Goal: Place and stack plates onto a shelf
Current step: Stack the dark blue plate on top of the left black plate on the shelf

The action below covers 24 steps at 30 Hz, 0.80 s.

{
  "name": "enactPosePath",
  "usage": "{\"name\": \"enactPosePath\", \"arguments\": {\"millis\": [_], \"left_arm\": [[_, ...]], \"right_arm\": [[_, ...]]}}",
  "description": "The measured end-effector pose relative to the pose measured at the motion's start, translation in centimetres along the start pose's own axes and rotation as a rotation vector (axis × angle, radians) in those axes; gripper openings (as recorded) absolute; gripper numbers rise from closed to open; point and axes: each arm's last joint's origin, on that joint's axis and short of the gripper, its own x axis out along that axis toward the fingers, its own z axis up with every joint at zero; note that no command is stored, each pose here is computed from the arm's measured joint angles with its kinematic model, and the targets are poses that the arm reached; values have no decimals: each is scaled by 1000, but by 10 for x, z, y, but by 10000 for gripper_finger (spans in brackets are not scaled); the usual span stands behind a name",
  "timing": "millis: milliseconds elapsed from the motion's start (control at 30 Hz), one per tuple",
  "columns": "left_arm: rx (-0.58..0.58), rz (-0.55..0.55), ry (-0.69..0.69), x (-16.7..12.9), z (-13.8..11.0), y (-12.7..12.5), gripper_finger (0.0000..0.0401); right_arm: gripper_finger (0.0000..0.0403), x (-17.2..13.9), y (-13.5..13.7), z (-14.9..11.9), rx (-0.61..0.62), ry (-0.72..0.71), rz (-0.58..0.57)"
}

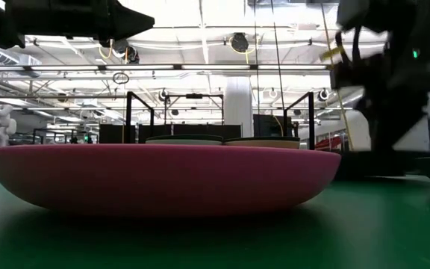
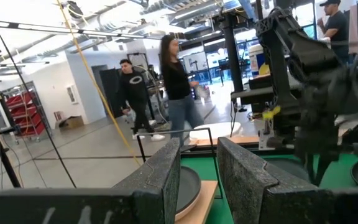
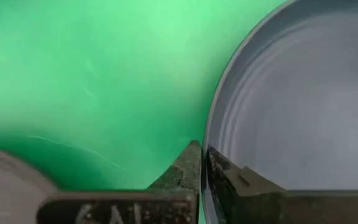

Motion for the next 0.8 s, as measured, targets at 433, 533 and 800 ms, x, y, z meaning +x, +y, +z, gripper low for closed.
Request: {"name": "enactPosePath", "arguments": {"millis": [433,533,800], "left_arm": [[-8,0,-1,0,0,0,113],[-17,2,-6,0,1,0,113],[-21,2,-6,0,1,0,113]], "right_arm": [[1,-71,7,90,-270,-478,34],[1,-79,-5,116,-330,-589,-23],[0,-59,-56,185,-406,-668,-211]]}}
